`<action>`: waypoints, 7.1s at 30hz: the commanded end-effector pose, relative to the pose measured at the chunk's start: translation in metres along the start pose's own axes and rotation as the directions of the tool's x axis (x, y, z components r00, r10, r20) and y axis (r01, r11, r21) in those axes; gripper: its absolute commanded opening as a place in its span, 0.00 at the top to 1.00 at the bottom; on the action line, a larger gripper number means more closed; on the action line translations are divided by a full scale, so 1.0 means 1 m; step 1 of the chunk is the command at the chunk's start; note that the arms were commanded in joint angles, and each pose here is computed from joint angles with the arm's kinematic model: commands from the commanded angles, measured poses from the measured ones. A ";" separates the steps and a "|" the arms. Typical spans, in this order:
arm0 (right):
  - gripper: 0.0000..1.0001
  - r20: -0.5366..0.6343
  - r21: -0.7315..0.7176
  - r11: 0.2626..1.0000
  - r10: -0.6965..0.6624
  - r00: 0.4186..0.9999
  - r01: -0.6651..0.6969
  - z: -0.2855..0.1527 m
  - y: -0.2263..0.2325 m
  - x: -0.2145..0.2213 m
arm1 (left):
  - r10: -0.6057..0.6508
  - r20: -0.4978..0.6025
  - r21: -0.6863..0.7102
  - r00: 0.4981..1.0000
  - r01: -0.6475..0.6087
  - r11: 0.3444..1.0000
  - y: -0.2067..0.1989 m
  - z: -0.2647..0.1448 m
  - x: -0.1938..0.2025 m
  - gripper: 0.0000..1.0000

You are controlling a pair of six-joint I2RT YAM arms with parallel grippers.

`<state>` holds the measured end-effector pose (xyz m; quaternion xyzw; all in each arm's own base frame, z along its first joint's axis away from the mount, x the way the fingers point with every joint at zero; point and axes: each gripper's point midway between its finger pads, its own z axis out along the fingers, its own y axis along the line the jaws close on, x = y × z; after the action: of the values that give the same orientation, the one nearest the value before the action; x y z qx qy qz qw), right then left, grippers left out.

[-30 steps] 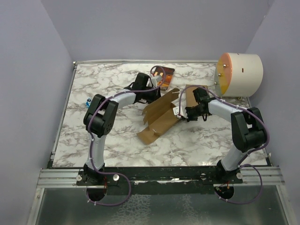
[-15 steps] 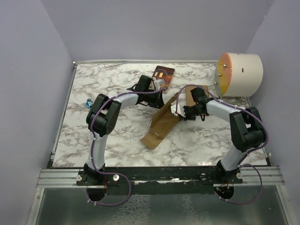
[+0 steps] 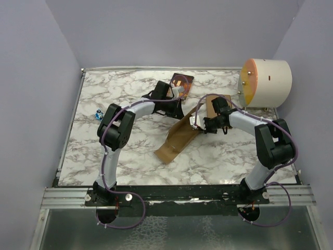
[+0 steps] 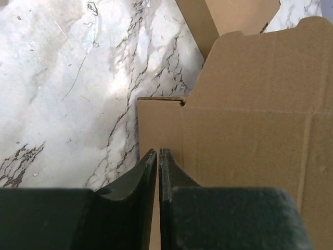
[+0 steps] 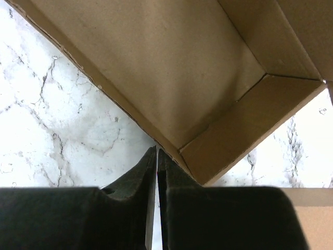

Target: Fold the paper box

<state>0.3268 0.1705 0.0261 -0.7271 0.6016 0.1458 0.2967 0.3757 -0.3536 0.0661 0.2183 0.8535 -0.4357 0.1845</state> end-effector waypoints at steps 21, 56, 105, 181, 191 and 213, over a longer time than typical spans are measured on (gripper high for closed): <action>0.74 0.257 0.118 0.989 0.062 0.964 -0.095 -0.078 -0.024 -0.066 | 0.064 0.415 -0.208 0.908 0.026 0.978 0.014 -0.142 -0.063 0.81; 0.56 0.565 -0.099 0.886 0.426 0.707 -0.454 -0.099 -0.075 -0.143 | 0.390 0.742 -0.211 0.545 -0.363 0.908 -0.111 -0.209 0.057 0.29; 0.55 0.562 -0.082 0.873 0.440 0.700 -0.482 -0.101 -0.077 -0.131 | 0.564 0.449 -0.454 0.693 -0.366 0.812 -0.050 -0.146 0.080 0.90; 0.99 0.392 0.087 0.996 -0.020 0.920 -0.015 -0.108 -0.045 -0.091 | 0.469 0.478 -0.524 0.743 -0.187 0.831 -0.034 -0.196 0.051 0.51; 0.99 0.400 0.077 0.997 -0.004 0.916 -0.029 -0.106 -0.045 -0.091 | 0.126 0.544 -0.168 0.830 -0.039 0.985 -0.049 -0.157 0.099 0.91; 0.99 0.415 0.059 0.997 0.012 0.910 -0.040 -0.103 -0.041 -0.091 | 0.066 0.638 -0.253 0.767 0.128 0.959 0.005 -0.121 0.051 0.91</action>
<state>0.3334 0.1800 0.1670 -0.6631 0.5461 0.2729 0.4331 0.3067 -0.2326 0.0911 0.0198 0.8147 -0.3523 0.4601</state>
